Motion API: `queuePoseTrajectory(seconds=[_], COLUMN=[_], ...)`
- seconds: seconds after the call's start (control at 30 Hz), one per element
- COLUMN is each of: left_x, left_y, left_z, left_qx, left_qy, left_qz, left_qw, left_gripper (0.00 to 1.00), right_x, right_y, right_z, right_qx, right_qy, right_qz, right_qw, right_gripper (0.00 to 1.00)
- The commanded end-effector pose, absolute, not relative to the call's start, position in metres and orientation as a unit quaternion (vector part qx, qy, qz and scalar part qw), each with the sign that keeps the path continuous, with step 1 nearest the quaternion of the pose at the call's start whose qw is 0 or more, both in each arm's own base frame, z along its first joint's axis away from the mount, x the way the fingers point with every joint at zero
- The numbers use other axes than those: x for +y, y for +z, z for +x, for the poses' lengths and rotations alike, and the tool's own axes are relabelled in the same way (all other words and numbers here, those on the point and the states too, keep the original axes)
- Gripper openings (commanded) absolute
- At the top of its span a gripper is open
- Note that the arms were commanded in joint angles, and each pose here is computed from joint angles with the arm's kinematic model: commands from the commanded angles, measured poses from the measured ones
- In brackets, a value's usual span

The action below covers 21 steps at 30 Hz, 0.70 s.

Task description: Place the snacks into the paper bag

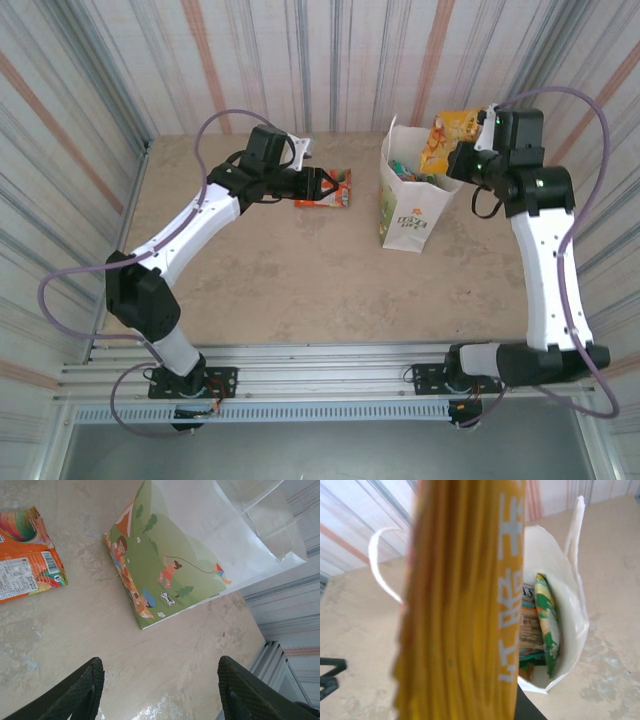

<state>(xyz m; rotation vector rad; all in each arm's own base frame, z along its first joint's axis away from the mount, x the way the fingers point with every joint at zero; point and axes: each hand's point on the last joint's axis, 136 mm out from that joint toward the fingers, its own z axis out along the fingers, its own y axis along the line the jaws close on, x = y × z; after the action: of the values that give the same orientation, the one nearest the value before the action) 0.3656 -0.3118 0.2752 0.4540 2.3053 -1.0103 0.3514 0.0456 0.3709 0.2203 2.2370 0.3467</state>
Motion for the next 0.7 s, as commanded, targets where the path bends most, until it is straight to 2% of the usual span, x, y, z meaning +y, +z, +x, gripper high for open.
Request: queuePoseTrajectory(seconds=[0.0, 0.17, 0.37, 0.67], left_x=[-0.311, -0.307, -0.306, -0.306], left_y=[0.287, 0.286, 0.279, 0.272], left_z=[0.371, 0.371, 0.371, 0.372], left_qx=[0.857, 0.86, 0.864, 0.868], left_qy=[-0.368, -0.354, -0.349, -0.346], left_qz=[0.182, 0.188, 0.186, 0.181], left_qw=[0.313, 0.316, 0.312, 0.307], left_gripper=[0.63, 0.63, 0.63, 0.62], right_x=[0.045, 0.056, 0.066, 0.104], right_y=[0.355, 0.33, 0.321, 0.277], right_z=[0.351, 0.382, 0.409, 0.411], right_qx=[0.917, 0.93, 0.932, 0.955], right_qy=[0.136, 0.158, 0.178, 0.192], right_qz=[0.07, 0.064, 0.058, 0.038], right_qw=[0.368, 0.327, 0.31, 0.223], right_gripper=[0.13, 0.13, 0.13, 0.16])
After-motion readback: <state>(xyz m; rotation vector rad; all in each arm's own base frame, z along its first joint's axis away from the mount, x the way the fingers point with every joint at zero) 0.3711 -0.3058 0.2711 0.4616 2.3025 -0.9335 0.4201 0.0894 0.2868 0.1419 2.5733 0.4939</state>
